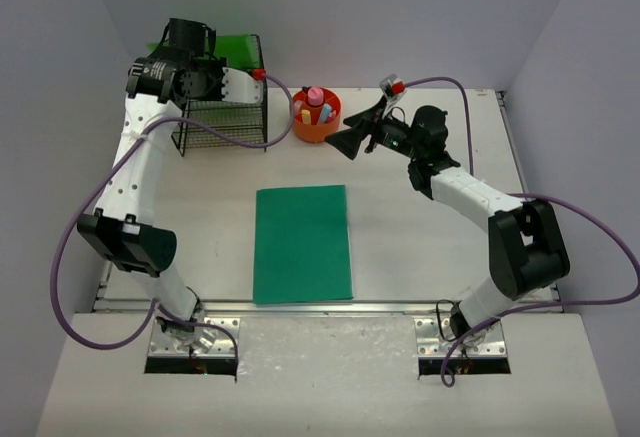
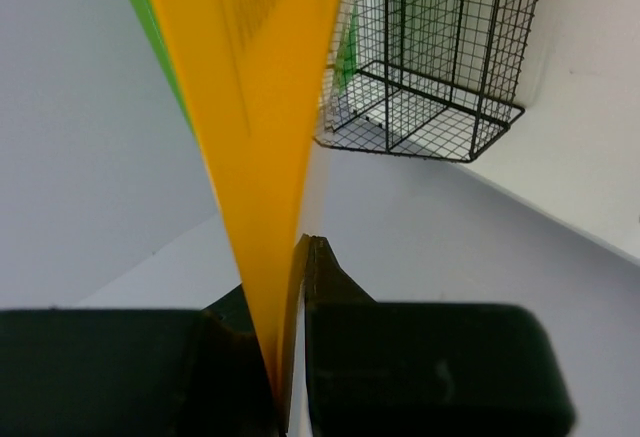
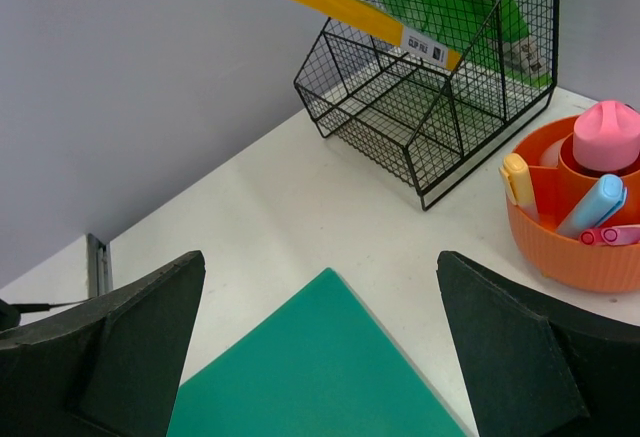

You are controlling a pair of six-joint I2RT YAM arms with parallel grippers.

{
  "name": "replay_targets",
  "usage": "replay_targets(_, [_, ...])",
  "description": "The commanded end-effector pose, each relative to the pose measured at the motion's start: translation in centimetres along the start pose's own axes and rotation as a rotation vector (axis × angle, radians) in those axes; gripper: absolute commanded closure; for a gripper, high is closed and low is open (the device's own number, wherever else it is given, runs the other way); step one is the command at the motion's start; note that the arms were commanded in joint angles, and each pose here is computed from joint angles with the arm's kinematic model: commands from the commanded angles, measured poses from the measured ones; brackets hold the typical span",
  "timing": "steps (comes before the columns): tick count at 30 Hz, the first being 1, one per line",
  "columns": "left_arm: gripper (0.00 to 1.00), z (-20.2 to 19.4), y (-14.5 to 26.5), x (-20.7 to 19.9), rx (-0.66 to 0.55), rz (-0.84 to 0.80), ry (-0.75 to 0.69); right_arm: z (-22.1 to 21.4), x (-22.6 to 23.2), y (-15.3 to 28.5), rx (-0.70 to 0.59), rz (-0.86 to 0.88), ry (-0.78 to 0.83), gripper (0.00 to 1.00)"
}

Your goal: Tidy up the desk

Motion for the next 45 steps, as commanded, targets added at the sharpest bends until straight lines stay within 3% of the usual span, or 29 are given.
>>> replay_targets(1, [1.0, 0.5, 0.8, 3.3, -0.065, 0.121, 0.024, 1.9, 0.3, 0.1, -0.051, 0.0, 0.061, 0.01])
replay_targets(45, [1.0, -1.6, -9.3, 0.6, -0.065, -0.062, 0.217, 0.9, 0.2, 0.2, -0.033, -0.006, 0.047, 0.01])
Point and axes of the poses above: each gripper's point midway between its finger pads, its own y axis back along the fingers, its own x axis along the line the jaws close on, z = x × y, the point moved 4 cm from there along y, back along the fingers, and after that the axes turned 14 degrees about y, right-handed, at the moved point
